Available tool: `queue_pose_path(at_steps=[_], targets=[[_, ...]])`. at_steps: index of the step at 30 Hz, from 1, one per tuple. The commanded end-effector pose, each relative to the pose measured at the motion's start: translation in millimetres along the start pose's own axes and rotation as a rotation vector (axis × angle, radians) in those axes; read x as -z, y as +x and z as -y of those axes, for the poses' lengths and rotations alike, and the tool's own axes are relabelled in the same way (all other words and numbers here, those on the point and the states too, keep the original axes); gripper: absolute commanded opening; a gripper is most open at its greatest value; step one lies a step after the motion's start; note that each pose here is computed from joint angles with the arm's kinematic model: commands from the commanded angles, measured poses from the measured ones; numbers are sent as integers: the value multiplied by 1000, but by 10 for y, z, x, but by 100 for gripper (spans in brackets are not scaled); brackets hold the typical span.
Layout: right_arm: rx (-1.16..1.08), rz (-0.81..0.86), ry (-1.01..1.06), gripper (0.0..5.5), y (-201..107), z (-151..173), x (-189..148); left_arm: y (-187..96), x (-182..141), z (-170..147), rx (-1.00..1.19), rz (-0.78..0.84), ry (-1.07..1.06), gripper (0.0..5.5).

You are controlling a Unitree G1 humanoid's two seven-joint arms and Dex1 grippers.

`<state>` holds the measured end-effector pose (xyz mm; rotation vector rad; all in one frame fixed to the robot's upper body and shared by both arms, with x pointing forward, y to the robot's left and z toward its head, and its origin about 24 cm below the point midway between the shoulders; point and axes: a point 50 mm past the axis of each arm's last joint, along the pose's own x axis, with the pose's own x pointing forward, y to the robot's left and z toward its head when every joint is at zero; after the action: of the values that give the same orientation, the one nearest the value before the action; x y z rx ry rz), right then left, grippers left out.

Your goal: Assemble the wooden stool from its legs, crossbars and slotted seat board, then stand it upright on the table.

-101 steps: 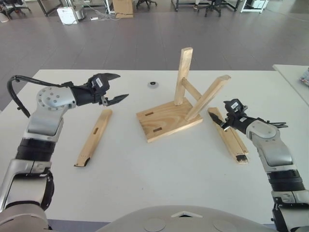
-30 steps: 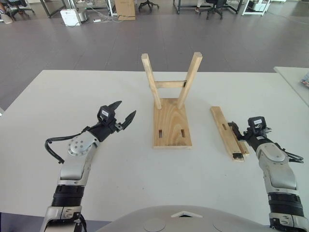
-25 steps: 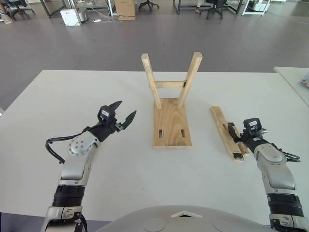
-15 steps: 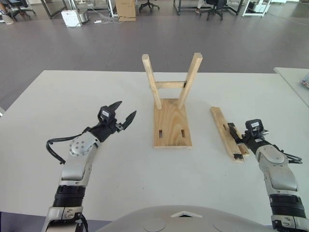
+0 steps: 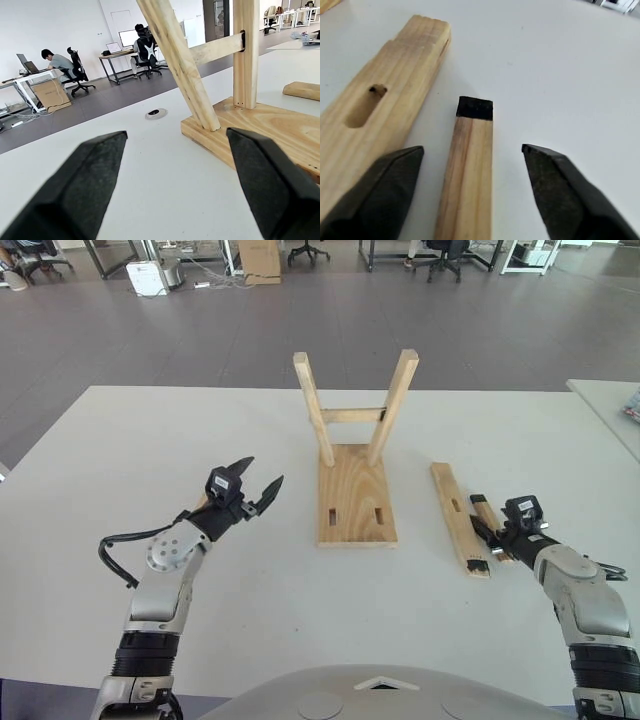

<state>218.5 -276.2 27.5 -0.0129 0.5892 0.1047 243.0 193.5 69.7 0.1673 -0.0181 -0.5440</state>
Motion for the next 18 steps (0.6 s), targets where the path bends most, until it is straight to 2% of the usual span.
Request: queue_pose_path(at_steps=[1,5,9,13,16,18], targets=[[-15,-282,345,284,-19,-7,449,18,30,75,-13,-35,-28,367],[-36,-427,360,215,-95,-69,699,18,80,133,12,-100,-87,367],[-68,-457,171,147,-129,-93,744,33,37,94,16,-110,-73,367],[-63,-461,93,130,-130,-52,754,33,31,97,-2,-138,-56,367],[-21,-399,84,130,-81,14,661,-8,11,83,-103,-130,-80,367],[64,-205,130,130,35,136,348,-11,-40,-42,-250,-139,-128,367]])
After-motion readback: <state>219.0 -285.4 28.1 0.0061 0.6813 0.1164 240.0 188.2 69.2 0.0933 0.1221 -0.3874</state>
